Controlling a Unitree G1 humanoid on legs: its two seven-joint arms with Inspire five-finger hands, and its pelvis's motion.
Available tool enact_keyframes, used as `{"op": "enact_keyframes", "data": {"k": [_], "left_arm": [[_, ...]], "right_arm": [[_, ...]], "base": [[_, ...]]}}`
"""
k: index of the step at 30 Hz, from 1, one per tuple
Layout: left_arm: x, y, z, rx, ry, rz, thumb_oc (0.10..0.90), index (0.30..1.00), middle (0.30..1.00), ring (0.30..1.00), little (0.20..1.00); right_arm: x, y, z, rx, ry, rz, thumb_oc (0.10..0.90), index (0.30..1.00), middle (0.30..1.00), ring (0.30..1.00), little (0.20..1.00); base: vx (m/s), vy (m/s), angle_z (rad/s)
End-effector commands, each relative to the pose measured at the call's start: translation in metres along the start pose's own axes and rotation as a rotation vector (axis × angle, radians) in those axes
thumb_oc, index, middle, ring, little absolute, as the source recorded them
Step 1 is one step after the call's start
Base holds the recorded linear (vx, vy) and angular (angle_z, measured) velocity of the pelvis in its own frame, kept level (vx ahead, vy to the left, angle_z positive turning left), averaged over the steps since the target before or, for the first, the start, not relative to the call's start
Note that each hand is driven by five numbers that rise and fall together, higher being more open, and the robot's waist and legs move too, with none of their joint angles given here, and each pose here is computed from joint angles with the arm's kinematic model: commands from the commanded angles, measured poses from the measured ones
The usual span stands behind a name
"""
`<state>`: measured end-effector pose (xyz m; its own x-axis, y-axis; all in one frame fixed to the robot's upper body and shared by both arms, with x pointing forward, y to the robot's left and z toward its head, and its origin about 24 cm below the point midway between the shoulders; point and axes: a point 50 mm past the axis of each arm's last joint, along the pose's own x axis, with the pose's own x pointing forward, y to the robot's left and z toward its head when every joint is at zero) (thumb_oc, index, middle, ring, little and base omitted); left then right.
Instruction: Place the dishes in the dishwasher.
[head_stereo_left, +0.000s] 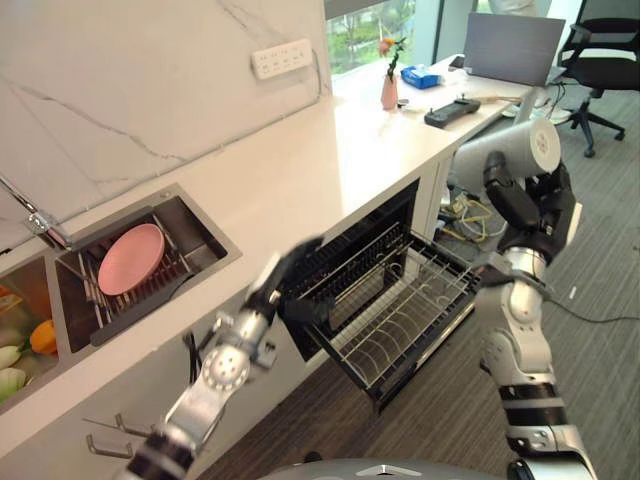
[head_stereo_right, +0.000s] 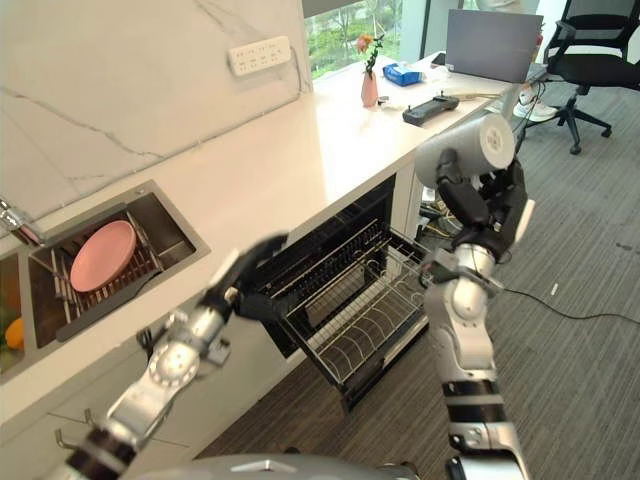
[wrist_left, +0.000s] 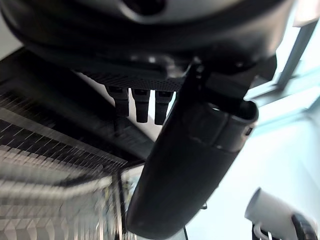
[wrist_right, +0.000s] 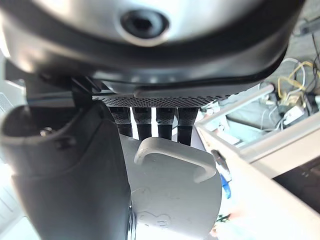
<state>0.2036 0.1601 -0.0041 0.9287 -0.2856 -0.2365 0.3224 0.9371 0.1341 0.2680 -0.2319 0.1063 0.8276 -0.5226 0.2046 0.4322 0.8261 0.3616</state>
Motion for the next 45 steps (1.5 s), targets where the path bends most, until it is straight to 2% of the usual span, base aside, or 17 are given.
{"op": "enact_keyframes", "data": {"k": [1,3,7,11,14,20,27,31,32,35,39,43,45], "left_arm": [[0.0,0.01,0.009,-0.217,-0.029,-0.056,0.8,0.9,0.9,0.9,0.9],[-0.02,0.014,-0.021,-0.335,0.108,-0.008,0.8,0.9,0.9,0.9,0.9],[-0.052,0.021,-0.053,-0.381,0.26,0.032,0.8,0.9,0.9,0.9,0.9],[-0.077,0.026,-0.09,-0.368,0.431,0.106,0.8,0.9,0.9,0.9,0.9],[-0.095,0.028,-0.119,-0.258,0.581,0.149,0.8,0.9,0.9,0.9,0.9],[-0.119,0.026,-0.155,-0.07,0.807,0.127,0.8,0.9,0.9,0.9,0.9],[-0.149,0.007,-0.194,-0.072,1.067,0.181,0.8,0.9,0.9,0.9,0.9],[-0.16,-0.001,-0.203,-0.072,1.155,0.206,0.8,0.9,0.9,0.9,0.9],[-0.16,0.0,-0.203,-0.071,1.154,0.207,0.8,0.9,0.9,0.9,0.9],[-0.168,-0.003,-0.208,-0.052,1.207,0.221,0.8,0.9,0.9,0.9,0.9],[-0.177,-0.007,-0.21,-0.052,1.245,0.235,0.8,0.9,0.9,0.9,0.9],[-0.183,-0.014,-0.213,-0.092,1.281,0.265,0.8,0.9,0.9,0.9,0.9],[-0.174,-0.018,-0.212,-0.191,1.249,0.327,0.8,0.9,0.9,0.9,0.9]], "right_arm": [[0.007,0.018,0.021,-0.03,-0.089,0.195,0.4,0.3,0.3,0.3,0.3],[0.001,0.006,0.003,-0.101,0.017,0.224,0.4,0.3,0.3,0.3,0.3],[-0.005,-0.008,-0.02,-0.207,0.144,0.287,0.4,0.3,0.3,0.3,0.3],[-0.011,-0.008,-0.039,-0.351,0.233,0.431,0.4,0.3,0.3,0.3,0.3],[-0.008,-0.016,-0.051,-0.512,0.277,0.483,0.4,0.3,0.3,0.3,0.3],[0.007,-0.032,-0.075,-0.707,0.368,0.431,0.4,0.3,0.3,0.3,0.3],[0.017,-0.049,-0.104,-0.916,0.505,0.352,0.4,0.3,0.3,0.3,0.3],[0.012,-0.06,-0.12,-0.922,0.592,0.25,0.4,0.3,0.3,0.3,0.3],[0.012,-0.059,-0.12,-0.921,0.591,0.25,0.8,0.9,0.9,0.9,0.9],[-0.001,-0.072,-0.134,-0.949,0.684,0.19,0.8,0.9,0.9,0.9,0.9],[-0.013,-0.072,-0.143,-0.997,0.716,0.223,0.8,0.9,0.9,0.9,0.9],[-0.007,-0.061,-0.136,-1.022,0.625,0.241,0.8,0.9,0.9,0.9,0.9],[0.0,-0.054,-0.126,-1.049,0.518,0.256,0.8,0.9,0.9,0.9,0.9]], "base": [[-0.03,-0.035,0.02],[-0.03,-0.04,0.01],[-0.01,-0.024,0.05],[0.0,-0.019,0.14],[-0.01,-0.003,0.3],[0.0,0.012,0.39],[0.03,0.007,0.18],[-0.02,0.032,0.54],[0.0,0.021,0.39],[0.0,0.021,0.23],[0.01,0.004,0.04],[-0.02,-0.026,-0.04],[-0.08,-0.044,-0.13]]}}
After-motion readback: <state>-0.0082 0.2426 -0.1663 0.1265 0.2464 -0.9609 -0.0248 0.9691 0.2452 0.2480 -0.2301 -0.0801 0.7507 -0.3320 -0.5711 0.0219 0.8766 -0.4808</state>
